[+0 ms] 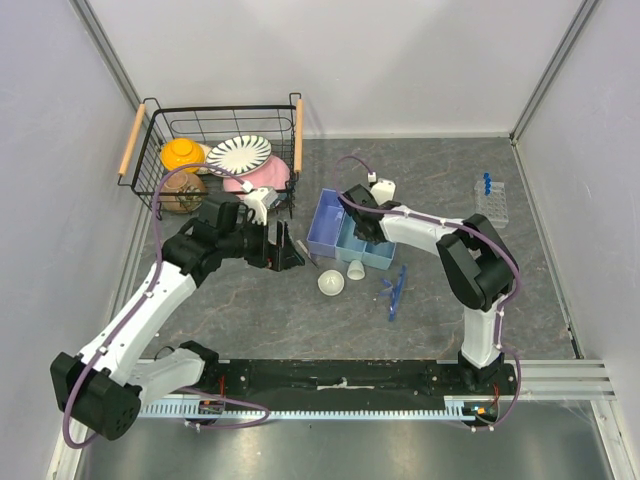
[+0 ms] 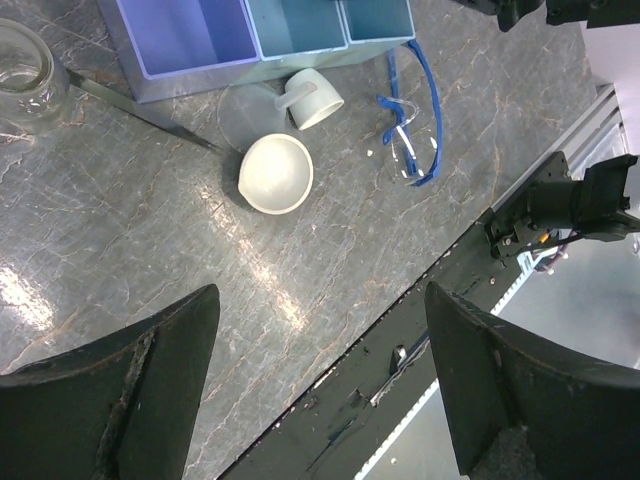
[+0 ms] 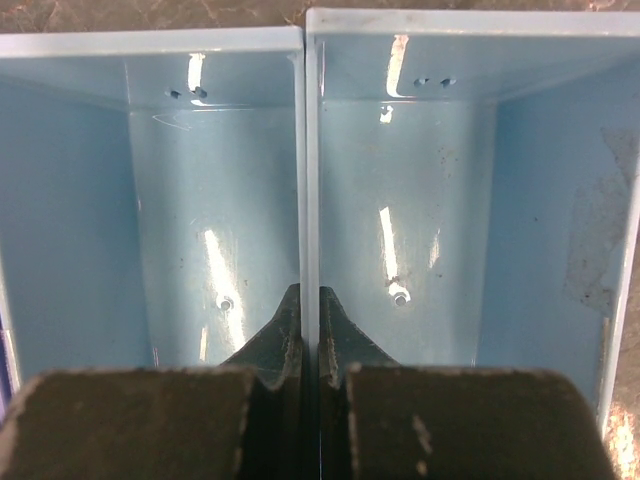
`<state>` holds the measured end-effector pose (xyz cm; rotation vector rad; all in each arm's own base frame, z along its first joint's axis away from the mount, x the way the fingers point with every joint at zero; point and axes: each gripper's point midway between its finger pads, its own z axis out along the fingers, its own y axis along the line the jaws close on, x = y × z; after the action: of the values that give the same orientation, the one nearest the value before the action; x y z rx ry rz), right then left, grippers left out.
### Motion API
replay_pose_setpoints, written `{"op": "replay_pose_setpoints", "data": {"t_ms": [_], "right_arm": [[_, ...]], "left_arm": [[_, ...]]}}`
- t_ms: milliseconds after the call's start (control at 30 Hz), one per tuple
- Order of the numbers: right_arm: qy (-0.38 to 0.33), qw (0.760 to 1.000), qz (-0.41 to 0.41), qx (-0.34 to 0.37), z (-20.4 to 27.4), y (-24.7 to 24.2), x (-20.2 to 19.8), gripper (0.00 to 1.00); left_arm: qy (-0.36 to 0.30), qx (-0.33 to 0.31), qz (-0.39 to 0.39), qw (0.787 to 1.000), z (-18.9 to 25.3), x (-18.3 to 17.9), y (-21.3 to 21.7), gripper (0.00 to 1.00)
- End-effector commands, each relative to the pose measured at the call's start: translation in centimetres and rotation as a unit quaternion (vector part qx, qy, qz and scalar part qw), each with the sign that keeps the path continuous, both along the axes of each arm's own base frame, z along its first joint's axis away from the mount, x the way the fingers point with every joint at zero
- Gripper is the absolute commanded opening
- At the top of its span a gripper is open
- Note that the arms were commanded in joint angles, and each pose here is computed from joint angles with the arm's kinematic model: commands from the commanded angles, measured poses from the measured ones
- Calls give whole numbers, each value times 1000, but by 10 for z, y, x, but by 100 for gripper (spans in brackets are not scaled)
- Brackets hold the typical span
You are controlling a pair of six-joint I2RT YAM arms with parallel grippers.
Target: Organize the chemistry lab equipment
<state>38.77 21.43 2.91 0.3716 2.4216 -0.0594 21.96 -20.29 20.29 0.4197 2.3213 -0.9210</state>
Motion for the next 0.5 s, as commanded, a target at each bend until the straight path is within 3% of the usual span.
{"op": "replay_pose_setpoints", "data": {"t_ms": [0, 200, 233, 300, 333, 467], "right_arm": [[106, 993, -7, -50, -55, -19, -61, 0], [90, 993, -7, -76, -40, -21, -48, 7], [89, 993, -7, -77, -39, -20, -46, 16], [80, 994, -5, -78, -32, -18, -40, 24], [72, 994, -6, -85, -27, -20, -37, 34], [48, 993, 0, -107, -4, -21, -24, 52]], "left_arm": [[-3, -21, -8, 1000, 10, -11, -1, 89], [-1, -21, -6, 1000, 11, -15, 1, 89], [1, -19, -5, 1000, 10, -15, 1, 89], [3, -17, -6, 1000, 8, -16, 1, 89], [4, -16, -5, 1000, 7, -15, 1, 89], [2, -8, -2, 1000, 5, -11, 2, 90]]}}
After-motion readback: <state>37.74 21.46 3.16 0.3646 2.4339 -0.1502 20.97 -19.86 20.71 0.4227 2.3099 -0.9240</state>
